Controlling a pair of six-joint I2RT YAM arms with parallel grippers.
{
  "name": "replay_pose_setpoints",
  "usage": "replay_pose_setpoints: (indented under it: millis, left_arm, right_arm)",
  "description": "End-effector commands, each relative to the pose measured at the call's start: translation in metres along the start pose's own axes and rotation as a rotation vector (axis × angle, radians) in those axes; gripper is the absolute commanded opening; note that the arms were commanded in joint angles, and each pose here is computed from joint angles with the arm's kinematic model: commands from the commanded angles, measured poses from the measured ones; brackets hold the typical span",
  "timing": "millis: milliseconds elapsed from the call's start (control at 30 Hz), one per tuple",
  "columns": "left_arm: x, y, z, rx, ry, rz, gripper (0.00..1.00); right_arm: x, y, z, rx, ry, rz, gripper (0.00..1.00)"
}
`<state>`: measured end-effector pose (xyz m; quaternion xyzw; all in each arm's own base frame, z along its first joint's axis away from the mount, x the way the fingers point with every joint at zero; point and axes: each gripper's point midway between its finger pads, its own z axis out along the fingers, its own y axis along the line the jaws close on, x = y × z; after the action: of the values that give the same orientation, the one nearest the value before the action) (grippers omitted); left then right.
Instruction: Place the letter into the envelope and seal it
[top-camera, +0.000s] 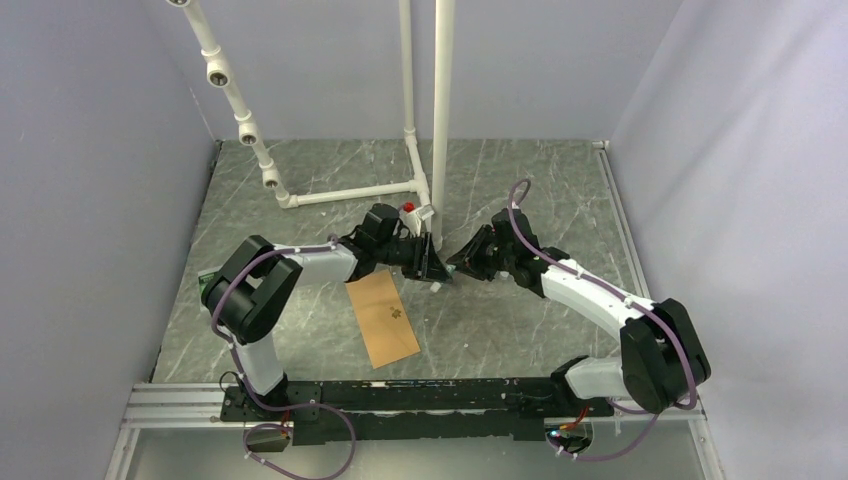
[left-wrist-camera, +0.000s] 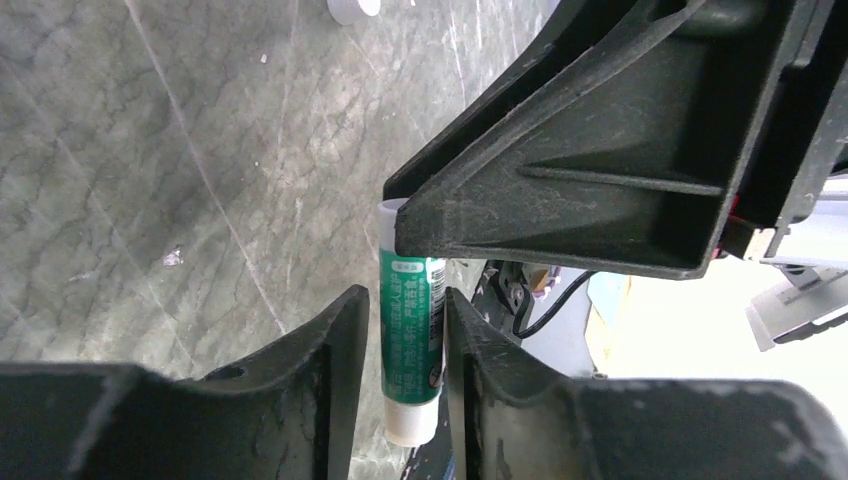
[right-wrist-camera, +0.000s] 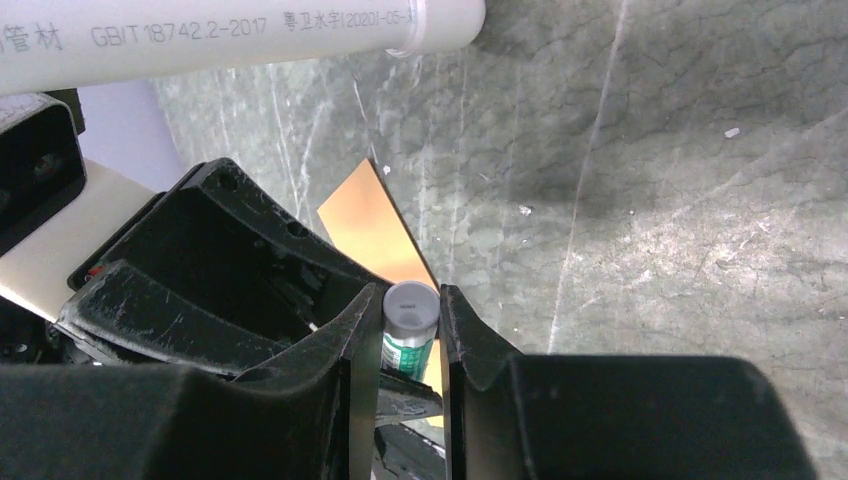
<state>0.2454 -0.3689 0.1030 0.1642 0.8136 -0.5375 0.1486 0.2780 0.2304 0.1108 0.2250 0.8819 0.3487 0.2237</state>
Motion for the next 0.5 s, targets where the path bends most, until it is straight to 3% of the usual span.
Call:
replay_pose_setpoints:
  millis: [0,133,467]
  left_arm:
    - [-0.006,-0.013,0.002,0.069,0.0,0.043,0.34]
    - [-0.008,-0.016,0.001,0.066,0.002,0.062,0.05]
    - [-0.024,-0.054,-0.027,0.078,-0.05,0.235,0.02]
  right_arm:
    - [-0.005,0.017,-0.004,-0.078,-0.018,-0.013,0.13]
    - [-0.005,0.02,-0.004,-0.099,-0.012,-0.049,0.13]
    - [0.0,0.061,-0.04,-0.423,-0.057,-0.369,0.09]
